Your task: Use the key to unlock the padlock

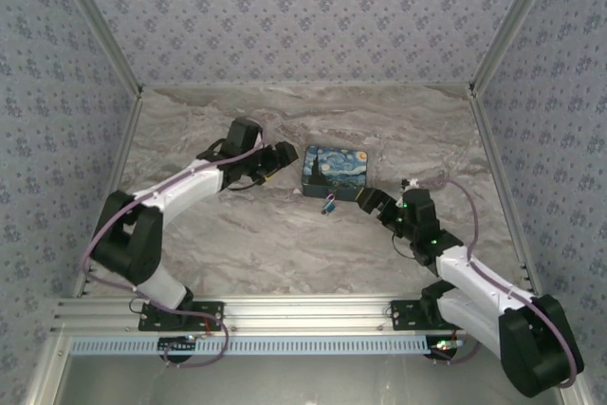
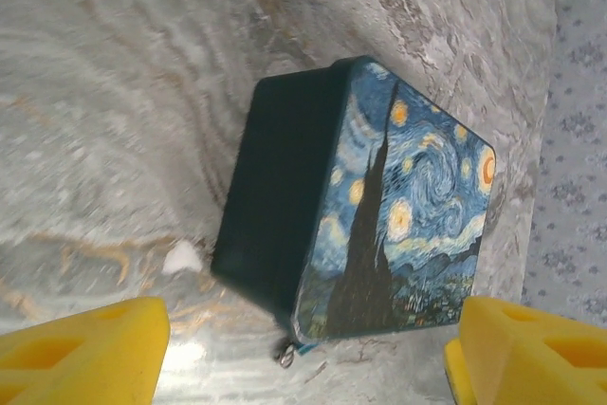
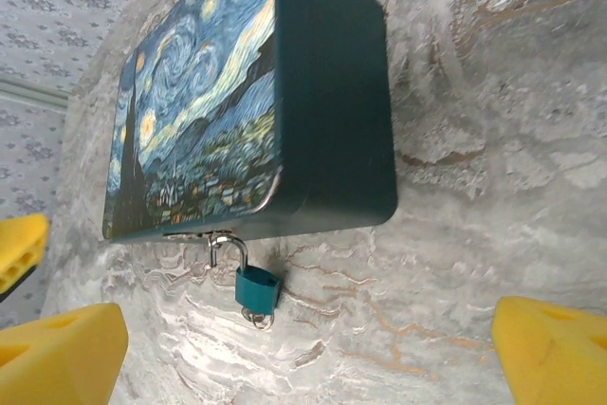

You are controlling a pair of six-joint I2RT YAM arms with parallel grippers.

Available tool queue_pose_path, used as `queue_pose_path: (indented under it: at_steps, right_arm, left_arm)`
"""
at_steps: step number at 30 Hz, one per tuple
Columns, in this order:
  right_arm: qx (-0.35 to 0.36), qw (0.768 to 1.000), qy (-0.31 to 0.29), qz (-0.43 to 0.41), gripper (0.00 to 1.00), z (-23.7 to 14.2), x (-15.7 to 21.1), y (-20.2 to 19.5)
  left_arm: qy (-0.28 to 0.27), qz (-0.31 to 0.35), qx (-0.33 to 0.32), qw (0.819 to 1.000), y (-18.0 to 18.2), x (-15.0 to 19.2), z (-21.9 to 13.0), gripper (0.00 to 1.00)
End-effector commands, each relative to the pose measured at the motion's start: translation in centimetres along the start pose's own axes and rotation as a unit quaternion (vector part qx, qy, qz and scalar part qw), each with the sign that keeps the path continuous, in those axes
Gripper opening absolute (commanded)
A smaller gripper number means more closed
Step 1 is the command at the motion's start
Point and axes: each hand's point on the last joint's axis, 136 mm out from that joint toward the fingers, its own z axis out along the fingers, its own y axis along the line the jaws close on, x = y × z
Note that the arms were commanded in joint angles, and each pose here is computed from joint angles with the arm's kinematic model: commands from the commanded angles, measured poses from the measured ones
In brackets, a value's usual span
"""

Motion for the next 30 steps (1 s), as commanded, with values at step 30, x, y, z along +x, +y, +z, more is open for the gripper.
queue_pose_path:
  at_steps: [30]
  right_arm:
    - [-0.111,0.988,0.025,-0.106,1.00,6.8,-4.2,4.4]
  left_arm:
    - [0.107,-0.042,-0.054,0.992,8.6,7.4,3.6,0.77]
